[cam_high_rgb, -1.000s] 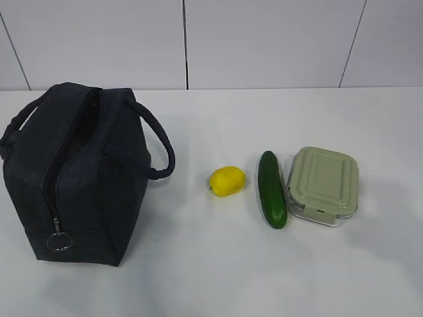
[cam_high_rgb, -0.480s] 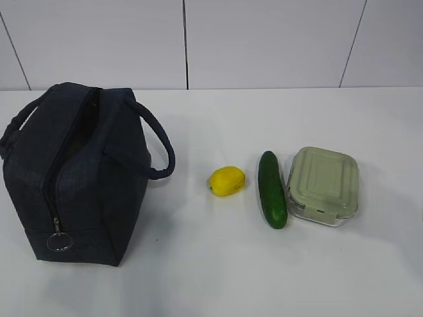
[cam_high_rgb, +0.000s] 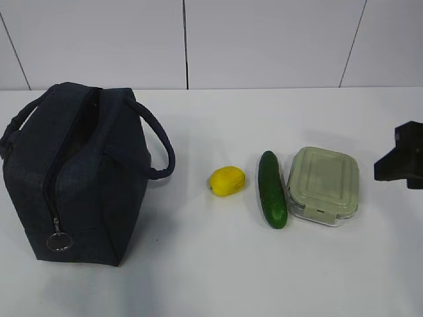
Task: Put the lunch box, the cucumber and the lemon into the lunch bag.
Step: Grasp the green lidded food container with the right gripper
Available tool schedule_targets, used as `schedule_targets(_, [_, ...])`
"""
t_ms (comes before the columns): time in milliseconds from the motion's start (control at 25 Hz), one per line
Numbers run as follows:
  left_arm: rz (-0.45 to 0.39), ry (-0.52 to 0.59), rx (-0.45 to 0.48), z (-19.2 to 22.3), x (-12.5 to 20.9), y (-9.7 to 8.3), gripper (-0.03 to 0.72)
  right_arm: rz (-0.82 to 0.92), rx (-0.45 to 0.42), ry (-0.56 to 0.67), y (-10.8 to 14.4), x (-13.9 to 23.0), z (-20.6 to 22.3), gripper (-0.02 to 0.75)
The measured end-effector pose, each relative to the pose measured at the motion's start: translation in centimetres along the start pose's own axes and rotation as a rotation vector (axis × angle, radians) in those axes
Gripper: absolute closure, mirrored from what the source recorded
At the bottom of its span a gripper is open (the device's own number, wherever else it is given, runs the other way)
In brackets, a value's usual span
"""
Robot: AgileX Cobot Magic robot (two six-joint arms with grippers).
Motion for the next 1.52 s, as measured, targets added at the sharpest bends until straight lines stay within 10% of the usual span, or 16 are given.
schedule_targets(600, [0.000, 0.000, 0.000, 0.0, 0.0, 0.0, 0.442, 0.110, -0.261, 0.160, 1.3, -2.6, 3.0, 0.332])
schedule_targets(1520, [0.000, 0.000, 0.000, 0.0, 0.0, 0.0, 0.442, 0.266, -0.531, 0.175, -5.8, -5.2, 6.5, 0.332])
Point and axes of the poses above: a point on each arm's last joint axis where the gripper is mounted, z pointing out along that axis toward the gripper, y along the wrist's bending axis when the last joint is at zero, x = y × z, the point moved 10 cm from there along z, pointing out along that axis toward the gripper, and after that the axes turned 10 degrees about z, right-handed, at the moved point
